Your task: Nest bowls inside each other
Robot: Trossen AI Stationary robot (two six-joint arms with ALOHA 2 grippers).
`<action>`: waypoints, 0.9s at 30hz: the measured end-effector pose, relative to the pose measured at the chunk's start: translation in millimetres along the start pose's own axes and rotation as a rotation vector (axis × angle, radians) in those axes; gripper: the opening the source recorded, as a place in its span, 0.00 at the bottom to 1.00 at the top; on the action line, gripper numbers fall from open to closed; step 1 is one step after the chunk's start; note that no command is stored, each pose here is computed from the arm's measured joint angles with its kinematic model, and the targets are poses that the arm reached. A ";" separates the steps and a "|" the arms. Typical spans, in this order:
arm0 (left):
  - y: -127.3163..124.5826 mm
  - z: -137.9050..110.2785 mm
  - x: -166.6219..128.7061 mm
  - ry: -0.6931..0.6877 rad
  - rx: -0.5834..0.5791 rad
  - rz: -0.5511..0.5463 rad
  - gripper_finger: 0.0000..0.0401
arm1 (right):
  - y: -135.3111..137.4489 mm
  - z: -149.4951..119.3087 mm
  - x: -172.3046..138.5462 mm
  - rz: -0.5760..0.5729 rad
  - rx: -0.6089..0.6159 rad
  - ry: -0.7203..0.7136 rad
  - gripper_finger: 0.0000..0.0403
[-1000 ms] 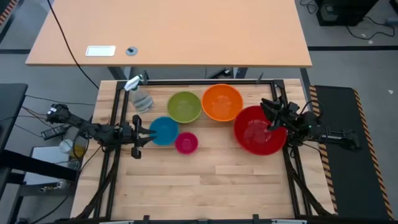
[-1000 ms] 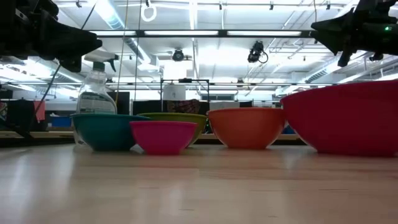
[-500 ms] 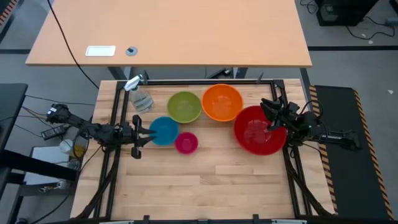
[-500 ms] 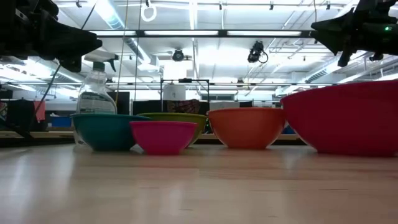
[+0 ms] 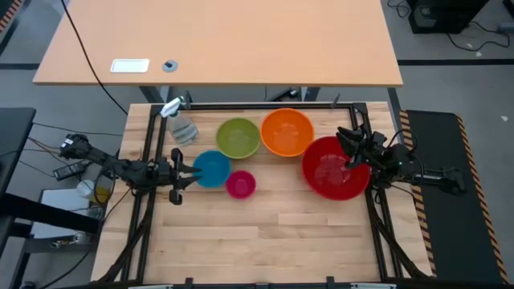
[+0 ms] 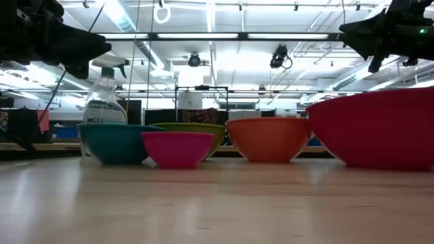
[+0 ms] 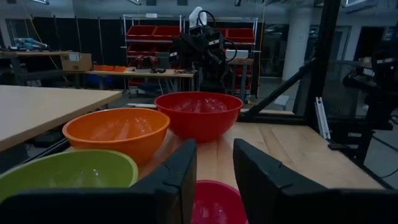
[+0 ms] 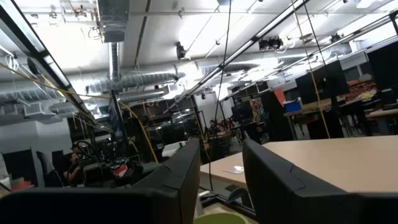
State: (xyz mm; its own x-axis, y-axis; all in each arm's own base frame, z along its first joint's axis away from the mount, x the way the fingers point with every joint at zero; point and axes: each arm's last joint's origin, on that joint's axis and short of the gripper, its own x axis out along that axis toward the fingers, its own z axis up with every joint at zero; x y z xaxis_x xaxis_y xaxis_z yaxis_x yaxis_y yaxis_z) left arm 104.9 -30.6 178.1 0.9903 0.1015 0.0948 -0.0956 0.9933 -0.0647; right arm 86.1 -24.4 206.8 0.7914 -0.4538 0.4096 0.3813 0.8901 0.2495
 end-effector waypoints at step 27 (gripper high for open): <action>5.5 45.8 3.2 -0.104 -0.138 0.058 0.27 | -4.7 26.7 -3.1 -0.216 0.120 -0.279 0.32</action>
State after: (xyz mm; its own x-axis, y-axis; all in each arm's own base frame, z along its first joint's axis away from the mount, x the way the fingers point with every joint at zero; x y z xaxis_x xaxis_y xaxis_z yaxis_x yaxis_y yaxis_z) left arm 102.9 -22.2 223.5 0.9671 0.1705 0.1891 -0.1302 0.9694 -0.2083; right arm 69.1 -28.3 227.7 0.5317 -0.6391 0.5557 0.4532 0.7690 0.4508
